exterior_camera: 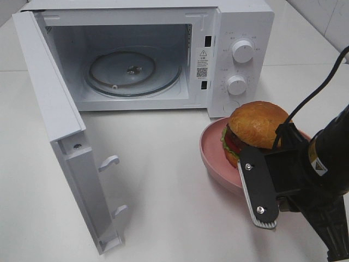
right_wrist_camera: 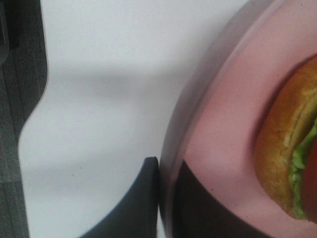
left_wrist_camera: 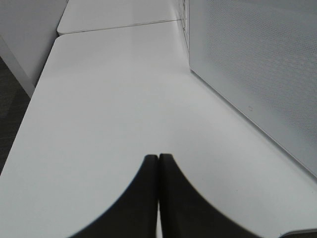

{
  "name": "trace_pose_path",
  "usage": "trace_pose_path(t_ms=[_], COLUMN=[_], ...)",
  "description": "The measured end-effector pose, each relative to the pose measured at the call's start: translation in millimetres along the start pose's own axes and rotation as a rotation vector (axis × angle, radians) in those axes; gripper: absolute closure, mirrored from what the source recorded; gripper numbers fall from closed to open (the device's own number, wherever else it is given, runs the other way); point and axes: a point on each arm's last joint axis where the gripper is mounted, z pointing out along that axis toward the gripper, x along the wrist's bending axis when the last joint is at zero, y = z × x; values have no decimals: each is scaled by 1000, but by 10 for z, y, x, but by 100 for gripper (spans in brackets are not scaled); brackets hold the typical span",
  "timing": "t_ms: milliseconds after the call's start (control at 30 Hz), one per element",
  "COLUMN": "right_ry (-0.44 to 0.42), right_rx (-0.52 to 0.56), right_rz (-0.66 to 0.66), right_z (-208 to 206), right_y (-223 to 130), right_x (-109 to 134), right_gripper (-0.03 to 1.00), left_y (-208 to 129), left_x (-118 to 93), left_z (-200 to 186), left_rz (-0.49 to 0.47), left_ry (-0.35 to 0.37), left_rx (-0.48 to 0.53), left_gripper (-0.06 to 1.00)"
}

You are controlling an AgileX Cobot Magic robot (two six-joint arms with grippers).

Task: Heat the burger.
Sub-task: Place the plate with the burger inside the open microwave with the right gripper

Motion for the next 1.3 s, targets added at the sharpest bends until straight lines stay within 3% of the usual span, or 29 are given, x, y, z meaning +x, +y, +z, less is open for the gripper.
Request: trace_pose_path(t_ms=[367,500,1300], right_ry=[-49,-96,-272], right_rx=[17,-10,-133], right_rz=[-204,-369,-493], right_z=[-1,-3,20], right_y=[-11,24,198], right_x=[-45,-83,-221], right_gripper=[95,95,94], left_y=[0,0,0], left_x=[0,0,0], left_z=[0,0,0], left_rz=[0,0,0], left_ry=[0,0,0], left_rx=[0,0,0], left_gripper=[94,94,94])
